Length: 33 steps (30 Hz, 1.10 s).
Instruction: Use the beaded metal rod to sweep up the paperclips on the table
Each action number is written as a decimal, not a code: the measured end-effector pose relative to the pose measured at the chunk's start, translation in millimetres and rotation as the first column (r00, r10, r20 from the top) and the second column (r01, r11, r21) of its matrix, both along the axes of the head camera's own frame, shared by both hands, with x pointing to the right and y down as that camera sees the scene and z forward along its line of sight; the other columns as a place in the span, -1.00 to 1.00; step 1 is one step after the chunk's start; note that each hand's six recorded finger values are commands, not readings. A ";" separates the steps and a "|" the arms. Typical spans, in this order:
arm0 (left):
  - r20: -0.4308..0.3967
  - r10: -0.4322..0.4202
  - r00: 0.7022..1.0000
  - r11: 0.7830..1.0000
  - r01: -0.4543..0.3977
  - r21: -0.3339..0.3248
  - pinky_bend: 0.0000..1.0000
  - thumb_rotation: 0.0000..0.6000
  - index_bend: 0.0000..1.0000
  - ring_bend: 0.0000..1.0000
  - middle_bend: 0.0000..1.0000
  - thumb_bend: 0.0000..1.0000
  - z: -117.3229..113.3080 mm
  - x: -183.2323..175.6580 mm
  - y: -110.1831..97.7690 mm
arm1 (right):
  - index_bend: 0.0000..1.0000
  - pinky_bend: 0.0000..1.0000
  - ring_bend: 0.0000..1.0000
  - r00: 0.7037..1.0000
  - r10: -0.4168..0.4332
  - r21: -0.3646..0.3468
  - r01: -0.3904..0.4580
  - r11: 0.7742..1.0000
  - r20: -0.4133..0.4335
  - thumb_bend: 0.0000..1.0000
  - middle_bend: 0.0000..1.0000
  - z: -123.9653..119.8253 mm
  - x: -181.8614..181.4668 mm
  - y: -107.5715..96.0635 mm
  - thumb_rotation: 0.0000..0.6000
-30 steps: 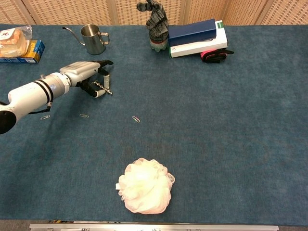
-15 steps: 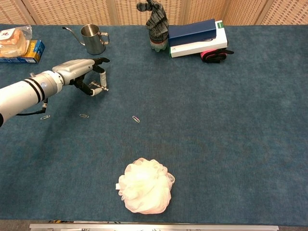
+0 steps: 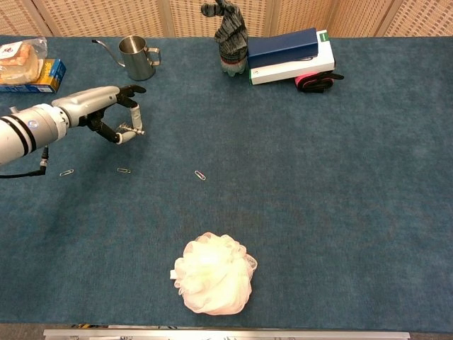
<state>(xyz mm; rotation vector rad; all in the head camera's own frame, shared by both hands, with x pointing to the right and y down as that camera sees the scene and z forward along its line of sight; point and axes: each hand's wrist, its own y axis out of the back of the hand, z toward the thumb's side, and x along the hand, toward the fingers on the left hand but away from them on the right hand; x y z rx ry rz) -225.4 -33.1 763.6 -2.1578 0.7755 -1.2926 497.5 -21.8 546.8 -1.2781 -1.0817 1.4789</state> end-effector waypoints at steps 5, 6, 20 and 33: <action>-0.021 -0.002 1.000 1.000 0.002 -0.027 -1.00 1.00 0.03 -1.00 -1.00 -0.16 -15.2 -1.6 12.6 | -0.74 -0.88 -1.00 1.000 -0.008 -0.002 0.008 1.000 0.003 -1.00 -0.92 0.0 -2.6 2.3 1.00; -0.023 -0.002 1.000 0.999 0.001 -0.032 -1.00 1.00 0.03 -1.00 -1.00 -0.17 -17.6 -2.1 15.2 | -0.74 -0.88 -1.00 1.000 -0.008 -0.002 0.008 1.000 0.003 -1.00 -0.92 -0.2 -2.9 3.1 1.00; -0.016 -0.004 1.000 0.993 0.002 -0.115 -1.00 1.00 0.03 -1.00 -1.00 -0.17 -23.6 -11.2 58.6 | -0.74 -0.88 -1.00 1.000 -0.025 -0.014 0.025 1.000 0.001 -1.00 -0.92 0.1 -10.9 11.4 1.00; -0.036 -0.015 0.999 0.990 0.010 -0.144 -1.00 1.00 0.03 -1.00 -1.00 -0.16 -10.5 -4.5 70.5 | -0.74 -0.88 -1.00 1.000 -0.016 -0.015 0.016 1.000 -0.008 -1.00 -0.92 -2.7 -11.6 19.3 1.00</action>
